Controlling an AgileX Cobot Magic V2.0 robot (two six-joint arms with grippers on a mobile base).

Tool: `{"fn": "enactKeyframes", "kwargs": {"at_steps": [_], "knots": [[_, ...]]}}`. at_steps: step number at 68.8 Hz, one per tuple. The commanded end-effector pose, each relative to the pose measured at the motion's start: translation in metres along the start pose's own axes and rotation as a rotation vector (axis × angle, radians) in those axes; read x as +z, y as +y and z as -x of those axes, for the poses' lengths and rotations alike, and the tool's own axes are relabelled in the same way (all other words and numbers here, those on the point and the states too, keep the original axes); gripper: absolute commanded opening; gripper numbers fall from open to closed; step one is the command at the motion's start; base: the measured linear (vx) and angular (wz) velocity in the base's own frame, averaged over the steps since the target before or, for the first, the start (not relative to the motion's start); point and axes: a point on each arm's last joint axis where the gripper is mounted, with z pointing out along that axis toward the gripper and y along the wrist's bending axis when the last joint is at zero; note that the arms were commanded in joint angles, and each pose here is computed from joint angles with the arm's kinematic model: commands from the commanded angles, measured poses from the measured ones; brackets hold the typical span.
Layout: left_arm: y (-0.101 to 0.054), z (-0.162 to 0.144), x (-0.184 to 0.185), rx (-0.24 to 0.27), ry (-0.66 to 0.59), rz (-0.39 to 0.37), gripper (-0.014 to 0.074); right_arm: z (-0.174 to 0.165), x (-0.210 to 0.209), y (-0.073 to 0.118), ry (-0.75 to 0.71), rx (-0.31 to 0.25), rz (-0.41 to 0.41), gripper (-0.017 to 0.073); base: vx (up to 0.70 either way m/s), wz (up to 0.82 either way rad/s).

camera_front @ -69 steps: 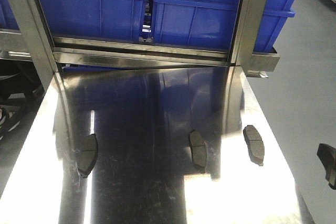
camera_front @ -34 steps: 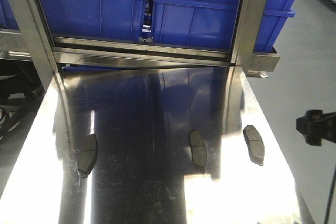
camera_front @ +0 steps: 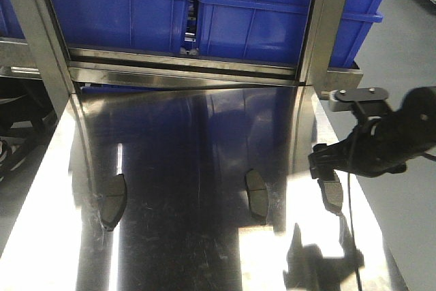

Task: Move and align brake pads A on conveyor
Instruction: 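Close the right gripper on a brake pad on the steel table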

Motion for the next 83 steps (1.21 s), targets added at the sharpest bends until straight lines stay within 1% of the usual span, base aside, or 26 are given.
{"fn": "enactKeyframes", "kwargs": {"at_steps": [1, 4, 15, 30, 48, 56, 61, 69, 83], "knots": [[-0.001, 0.015, -0.006, 0.001, -0.112, -0.008, 0.0077, 0.022, -0.001, 0.002, -0.039, 0.011, 0.007, 0.0654, 0.00, 0.00], [-0.001, 0.015, -0.006, 0.001, -0.112, -0.008, 0.0077, 0.026, 0.006, 0.002, -0.020, 0.020, 0.008, 0.0650, 0.00, 0.00], [-0.001, 0.015, -0.006, 0.001, -0.112, -0.008, 0.0077, 0.036, 0.027, 0.002, 0.029, 0.021, 0.008, 0.0645, 0.00, 0.00], [-0.001, 0.015, -0.006, 0.001, -0.112, -0.008, 0.0077, 0.036, 0.050, 0.001, 0.061, 0.024, 0.005, 0.0615, 0.00, 0.00], [-0.001, 0.015, -0.006, 0.001, -0.112, -0.008, 0.0077, 0.035, 0.057, 0.000, 0.079, 0.025, 0.004, 0.0580, 0.00, 0.00], [-0.001, 0.015, -0.006, 0.001, -0.112, -0.008, 0.0077, 0.034, 0.057, 0.000, 0.083, 0.025, 0.004, 0.0550, 0.00, 0.00], [-0.001, 0.015, -0.006, 0.001, -0.112, -0.008, 0.0077, 0.034, 0.057, 0.000, 0.087, 0.025, 0.004, 0.0519, 0.00, 0.00], [-0.001, 0.015, -0.006, 0.001, -0.112, -0.008, 0.0077, 0.032, 0.057, 0.000, 0.109, 0.025, 0.004, 0.0430, 0.00, 0.00], [-0.001, 0.015, -0.006, 0.001, -0.112, -0.008, 0.0077, 0.029, 0.056, 0.000, 0.136, 0.016, -0.002, 0.0183, 0.00, 0.00]]}}
